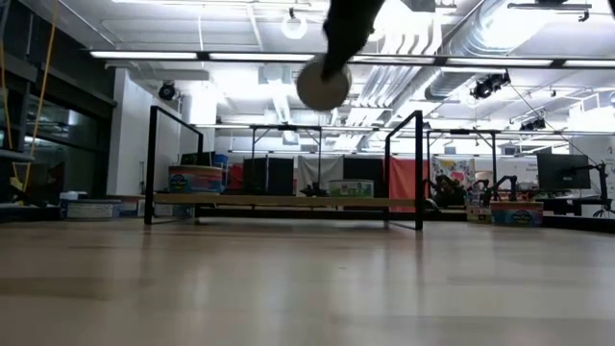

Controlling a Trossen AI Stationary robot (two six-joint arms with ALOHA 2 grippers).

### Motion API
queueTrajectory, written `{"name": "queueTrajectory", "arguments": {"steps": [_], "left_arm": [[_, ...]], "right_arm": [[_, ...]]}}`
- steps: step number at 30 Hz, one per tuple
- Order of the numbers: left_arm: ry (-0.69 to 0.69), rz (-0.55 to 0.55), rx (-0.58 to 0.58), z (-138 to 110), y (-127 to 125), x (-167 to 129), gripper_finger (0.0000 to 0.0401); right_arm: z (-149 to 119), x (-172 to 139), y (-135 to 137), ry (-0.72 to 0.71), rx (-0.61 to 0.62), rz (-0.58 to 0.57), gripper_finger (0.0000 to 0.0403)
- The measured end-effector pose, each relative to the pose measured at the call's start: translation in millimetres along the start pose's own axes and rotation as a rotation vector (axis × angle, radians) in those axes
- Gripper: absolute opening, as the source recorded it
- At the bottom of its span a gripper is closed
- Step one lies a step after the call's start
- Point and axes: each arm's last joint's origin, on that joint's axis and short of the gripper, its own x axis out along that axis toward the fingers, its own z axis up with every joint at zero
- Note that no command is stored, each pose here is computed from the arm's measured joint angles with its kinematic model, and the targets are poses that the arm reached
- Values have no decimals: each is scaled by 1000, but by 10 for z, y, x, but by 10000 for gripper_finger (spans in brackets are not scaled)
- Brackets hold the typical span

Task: Stack canned seafood by type on shelf
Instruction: Stack the green tuna can on top of the other green tuna can on the shelf

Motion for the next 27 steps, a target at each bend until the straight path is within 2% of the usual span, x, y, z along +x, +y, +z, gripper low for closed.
{"name": "queueTrajectory", "arguments": {"steps": [5,12,20,27], "left_arm": [[0,-39,-24,-16,-55,-61,0],[-13,-43,-37,-13,-77,-89,0],[-62,42,-46,1,-52,-89,0],[-81,65,-80,36,-31,-48,0]], "right_arm": [[-98,664,-176,172,23,-83,111],[-248,1167,-199,322,-10,-113,111],[-346,1335,-222,388,-23,-51,111],[-472,1435,-258,429,-52,-59,120]]}}
